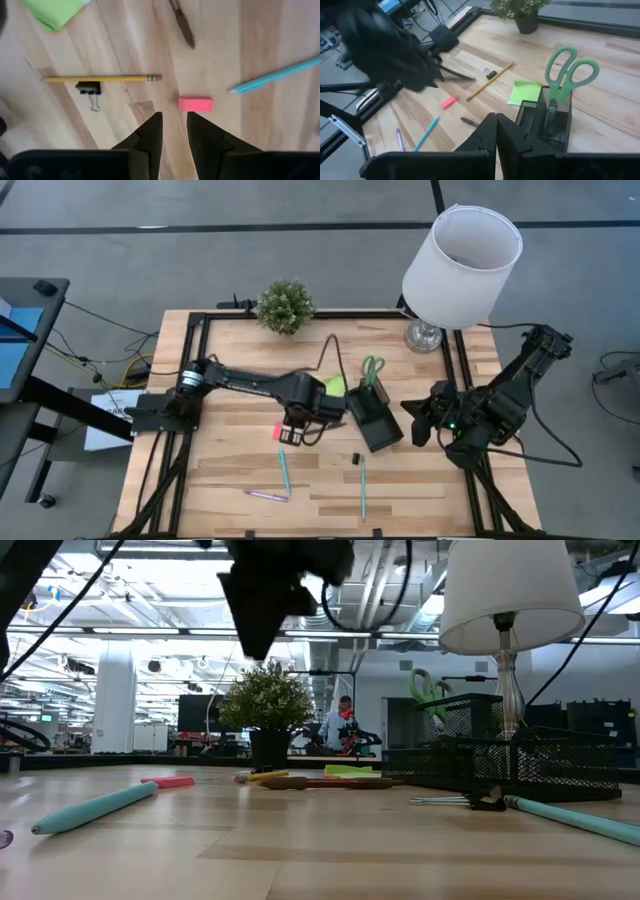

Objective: Pick and place office supplies into organizer
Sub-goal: Put the brown pen into the black desk organizer

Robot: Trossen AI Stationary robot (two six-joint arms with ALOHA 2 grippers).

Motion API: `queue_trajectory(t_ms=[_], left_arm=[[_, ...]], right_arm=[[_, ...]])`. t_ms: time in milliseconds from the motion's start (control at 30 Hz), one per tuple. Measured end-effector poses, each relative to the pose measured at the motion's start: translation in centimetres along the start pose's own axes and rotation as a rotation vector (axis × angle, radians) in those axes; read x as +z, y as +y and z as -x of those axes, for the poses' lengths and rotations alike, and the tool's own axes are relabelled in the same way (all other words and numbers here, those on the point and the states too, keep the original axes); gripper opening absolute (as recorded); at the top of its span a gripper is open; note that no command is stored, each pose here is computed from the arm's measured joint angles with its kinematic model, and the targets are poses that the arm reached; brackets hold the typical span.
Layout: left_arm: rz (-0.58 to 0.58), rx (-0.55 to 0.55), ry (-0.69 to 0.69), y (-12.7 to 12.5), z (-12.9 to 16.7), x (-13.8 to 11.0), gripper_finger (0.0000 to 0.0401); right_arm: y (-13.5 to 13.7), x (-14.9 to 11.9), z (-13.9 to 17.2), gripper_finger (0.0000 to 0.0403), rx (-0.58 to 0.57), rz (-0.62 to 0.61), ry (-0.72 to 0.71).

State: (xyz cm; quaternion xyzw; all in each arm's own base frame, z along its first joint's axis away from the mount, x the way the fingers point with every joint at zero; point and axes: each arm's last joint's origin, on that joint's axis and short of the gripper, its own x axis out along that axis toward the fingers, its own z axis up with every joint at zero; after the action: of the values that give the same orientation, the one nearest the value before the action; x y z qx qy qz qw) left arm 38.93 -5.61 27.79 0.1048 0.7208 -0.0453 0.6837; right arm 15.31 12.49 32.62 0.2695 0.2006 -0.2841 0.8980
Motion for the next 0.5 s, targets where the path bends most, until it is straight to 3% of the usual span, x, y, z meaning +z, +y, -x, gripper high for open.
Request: queue_trajectory(t_ms=[133,333,400,500], left_arm=[[0.085,0.006,-0.105,1.5,3.6,-2.4,0.008],[0.299,0.111,-0.286,3.4,9.2,-7.3,0.008],[0.352,0.097,-0.364,3.6,10.2,-7.8,0.008],[0.33,0.065,-0.461,2.9,10.8,-7.0,0.008]], right_arm=[[0.0,0.1,0.0,0.0,-0.001,-0.004,-0.005],[0.0,0.2,-0.1,0.0,-0.007,-0.004,-0.03],[-0.1,0.3,-0.3,0.0,-0.015,-0.009,-0.035],[-0.1,0.6,-0.6,0.0,-0.031,-0.021,-0.044]])
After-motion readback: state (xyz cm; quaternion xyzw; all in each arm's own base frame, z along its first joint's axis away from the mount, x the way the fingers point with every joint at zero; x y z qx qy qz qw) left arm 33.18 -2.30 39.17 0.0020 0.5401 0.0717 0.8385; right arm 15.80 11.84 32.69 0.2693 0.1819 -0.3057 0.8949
